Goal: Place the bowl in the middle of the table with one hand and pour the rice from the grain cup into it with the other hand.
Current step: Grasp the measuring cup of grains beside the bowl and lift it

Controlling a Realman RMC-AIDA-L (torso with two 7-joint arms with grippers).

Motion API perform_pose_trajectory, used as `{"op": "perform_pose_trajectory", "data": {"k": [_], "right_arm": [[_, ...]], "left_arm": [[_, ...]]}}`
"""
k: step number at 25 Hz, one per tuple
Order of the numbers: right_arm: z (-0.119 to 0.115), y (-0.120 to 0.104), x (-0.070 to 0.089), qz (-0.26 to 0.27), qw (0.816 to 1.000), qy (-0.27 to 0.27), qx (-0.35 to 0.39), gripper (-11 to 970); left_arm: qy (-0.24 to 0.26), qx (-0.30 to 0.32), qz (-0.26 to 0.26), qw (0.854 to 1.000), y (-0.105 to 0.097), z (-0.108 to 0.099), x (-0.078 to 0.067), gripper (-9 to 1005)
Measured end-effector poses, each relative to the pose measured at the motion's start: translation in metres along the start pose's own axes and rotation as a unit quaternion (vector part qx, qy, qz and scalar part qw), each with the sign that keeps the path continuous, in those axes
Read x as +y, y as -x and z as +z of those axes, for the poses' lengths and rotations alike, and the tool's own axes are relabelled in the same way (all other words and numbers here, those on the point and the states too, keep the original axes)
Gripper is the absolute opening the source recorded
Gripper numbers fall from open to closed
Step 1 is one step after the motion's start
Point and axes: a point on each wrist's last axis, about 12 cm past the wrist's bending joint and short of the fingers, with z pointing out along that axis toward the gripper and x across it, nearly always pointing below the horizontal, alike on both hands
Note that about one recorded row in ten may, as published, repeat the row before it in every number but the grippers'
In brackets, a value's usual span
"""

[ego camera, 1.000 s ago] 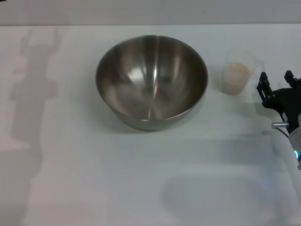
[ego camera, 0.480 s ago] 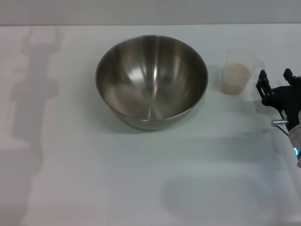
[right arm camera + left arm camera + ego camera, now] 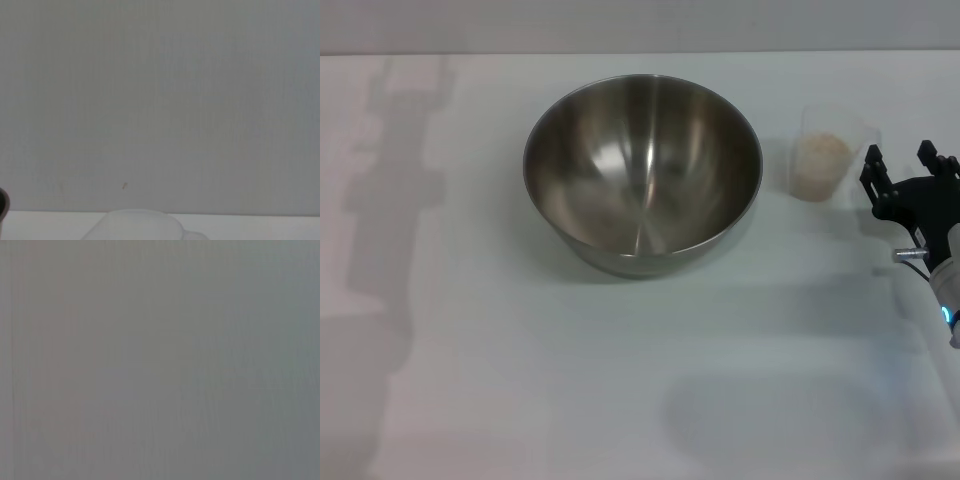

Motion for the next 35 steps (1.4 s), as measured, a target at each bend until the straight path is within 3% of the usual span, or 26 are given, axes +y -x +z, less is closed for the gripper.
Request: {"op": "perform_pose_trajectory", "data": {"k": [35], "right_arm": [[0.014, 0.005, -0.004, -0.012, 1.000, 0.002, 0.005, 513]], "left_arm": [[0.000, 0.000, 0.001, 1.000, 0.001, 0.002, 0.000, 792]]}}
